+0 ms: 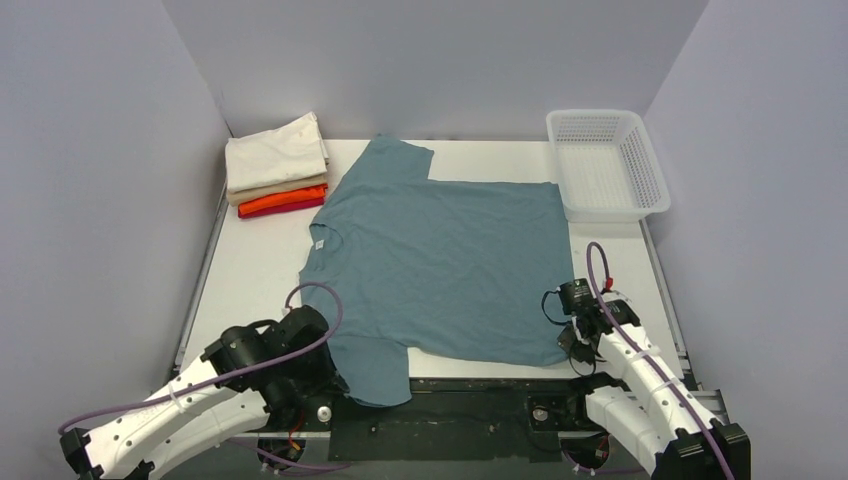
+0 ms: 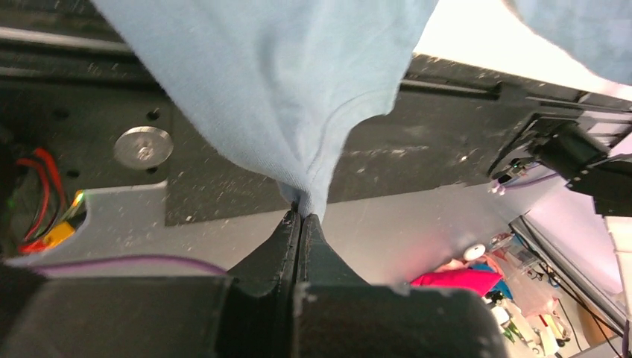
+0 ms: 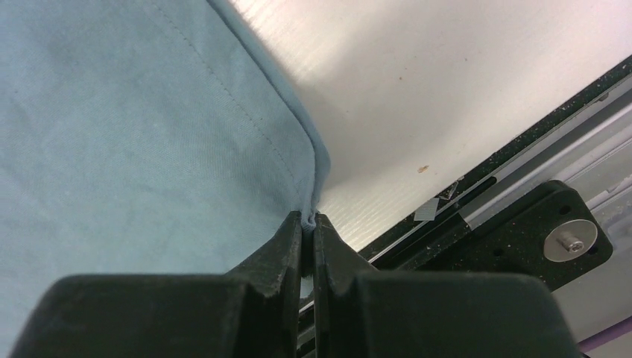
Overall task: Fold and stack the t-shirts
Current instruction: Fold the flattened tshirt in 1/3 of the way
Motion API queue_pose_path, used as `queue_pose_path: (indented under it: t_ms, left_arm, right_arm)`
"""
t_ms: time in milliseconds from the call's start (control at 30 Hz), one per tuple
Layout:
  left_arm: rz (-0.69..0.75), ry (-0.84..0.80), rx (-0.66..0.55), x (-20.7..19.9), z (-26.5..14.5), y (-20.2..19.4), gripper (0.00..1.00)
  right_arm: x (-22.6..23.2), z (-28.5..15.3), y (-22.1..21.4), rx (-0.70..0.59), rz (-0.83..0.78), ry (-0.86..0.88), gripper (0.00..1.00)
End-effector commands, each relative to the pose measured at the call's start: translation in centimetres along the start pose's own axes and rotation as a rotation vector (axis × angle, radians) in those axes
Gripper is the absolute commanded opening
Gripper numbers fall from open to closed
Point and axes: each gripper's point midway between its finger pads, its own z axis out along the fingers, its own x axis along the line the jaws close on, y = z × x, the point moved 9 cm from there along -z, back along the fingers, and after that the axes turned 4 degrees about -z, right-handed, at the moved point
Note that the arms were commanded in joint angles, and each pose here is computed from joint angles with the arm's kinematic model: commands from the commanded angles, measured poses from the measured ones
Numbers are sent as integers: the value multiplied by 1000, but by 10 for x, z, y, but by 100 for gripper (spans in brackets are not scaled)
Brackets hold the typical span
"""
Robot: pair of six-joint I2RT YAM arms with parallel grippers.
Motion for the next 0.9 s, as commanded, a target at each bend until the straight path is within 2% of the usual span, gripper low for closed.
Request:
queue_pose_path:
  t_ms: [0, 100, 300, 500, 667, 867]
  left_arm:
    - [83, -215, -158, -49, -6, 19, 0]
    - [136, -275, -270, -67, -3, 36, 0]
    - [107, -332, -446, -87, -20, 86, 0]
    - [115, -429, -565, -105, -32, 126, 0]
    - [136, -447, -641, -114, -33, 150, 0]
    - [170, -476, -763, -122, -52, 170, 0]
  right_arm:
    - [6, -14, 12, -14, -16, 17, 0]
    - [12, -18, 21, -35, -10, 37, 0]
    - [34, -29, 43, -70, -9, 98, 1]
    - [54, -37, 68, -101, -22, 110, 1]
    - [68, -38, 83, -105, -21, 115, 1]
    - [74, -41, 98, -111, -12, 111, 2]
